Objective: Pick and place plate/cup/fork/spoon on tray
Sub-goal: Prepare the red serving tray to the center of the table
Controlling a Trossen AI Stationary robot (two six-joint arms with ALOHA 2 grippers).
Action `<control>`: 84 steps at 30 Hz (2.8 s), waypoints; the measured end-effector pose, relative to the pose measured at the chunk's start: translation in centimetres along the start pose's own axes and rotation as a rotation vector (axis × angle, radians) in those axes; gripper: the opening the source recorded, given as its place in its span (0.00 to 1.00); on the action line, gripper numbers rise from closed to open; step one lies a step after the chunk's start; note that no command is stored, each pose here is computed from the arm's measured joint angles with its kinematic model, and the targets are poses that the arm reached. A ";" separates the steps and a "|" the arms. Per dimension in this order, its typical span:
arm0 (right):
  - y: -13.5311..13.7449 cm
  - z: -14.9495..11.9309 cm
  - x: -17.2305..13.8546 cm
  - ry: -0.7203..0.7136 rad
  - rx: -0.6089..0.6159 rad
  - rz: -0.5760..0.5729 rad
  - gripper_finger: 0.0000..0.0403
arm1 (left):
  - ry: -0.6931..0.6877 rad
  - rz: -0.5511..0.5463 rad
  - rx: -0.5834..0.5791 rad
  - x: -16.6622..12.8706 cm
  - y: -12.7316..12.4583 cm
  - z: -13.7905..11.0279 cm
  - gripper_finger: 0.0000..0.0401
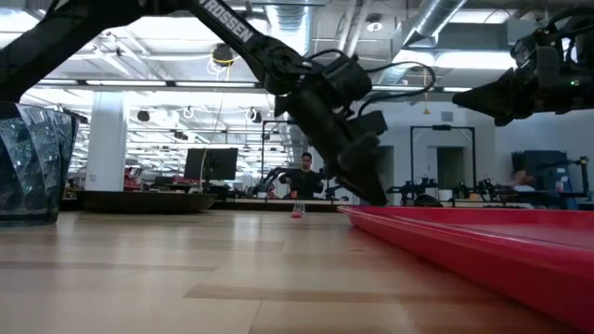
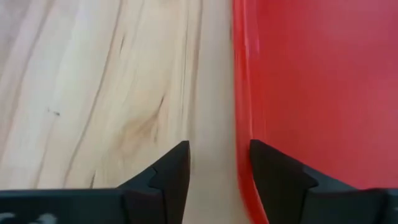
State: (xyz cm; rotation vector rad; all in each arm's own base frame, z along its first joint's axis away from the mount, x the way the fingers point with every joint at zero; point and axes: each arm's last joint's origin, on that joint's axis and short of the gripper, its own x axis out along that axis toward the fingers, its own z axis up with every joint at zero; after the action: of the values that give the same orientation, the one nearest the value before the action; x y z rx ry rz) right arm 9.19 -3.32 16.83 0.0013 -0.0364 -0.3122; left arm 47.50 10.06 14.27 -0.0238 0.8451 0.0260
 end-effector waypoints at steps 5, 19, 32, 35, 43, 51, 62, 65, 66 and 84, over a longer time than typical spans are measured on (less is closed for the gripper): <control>0.0 0.0 0.0 0.000 0.000 0.001 0.09 | 0.049 -0.067 -0.022 -0.1 0.6 -0.6 0.39; 0.0 0.0 0.0 0.000 0.000 0.001 0.09 | 0.124 -0.114 0.015 -0.2 1.1 -1.7 0.31; 0.0 0.0 0.0 0.000 0.000 0.002 0.09 | 0.163 -0.133 0.051 -0.4 1.2 -2.1 0.17; 0.0 0.0 0.0 0.000 0.000 0.002 0.09 | 0.159 -0.149 0.057 -0.4 1.1 -2.1 0.14; 0.0 0.0 0.0 0.000 0.000 0.002 0.09 | 0.153 -0.171 0.047 -0.4 1.5 -2.2 0.13; 0.0 0.0 0.0 0.000 0.000 0.002 0.09 | 0.146 -0.166 0.033 -0.4 1.6 -2.2 0.13; 0.0 0.0 0.0 0.000 0.000 0.002 0.09 | 0.139 -0.177 0.021 -0.4 1.6 -2.2 0.13; 0.0 0.0 0.0 0.000 0.000 0.002 0.09 | 0.136 -0.175 0.019 -0.5 1.6 -2.0 0.13; 0.0 0.0 0.0 0.000 0.000 0.002 0.09 | 0.138 -0.169 0.014 -0.8 1.8 -2.0 0.13; 0.0 0.0 0.0 -0.001 0.000 0.002 0.09 | 0.103 -0.036 -0.308 -7.7 6.8 -0.4 0.07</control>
State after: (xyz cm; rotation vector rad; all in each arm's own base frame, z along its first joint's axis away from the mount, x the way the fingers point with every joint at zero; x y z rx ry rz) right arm 9.19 -3.31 16.84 0.0014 -0.0370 -0.3097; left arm 41.88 16.73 19.76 -0.3318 0.9372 0.1215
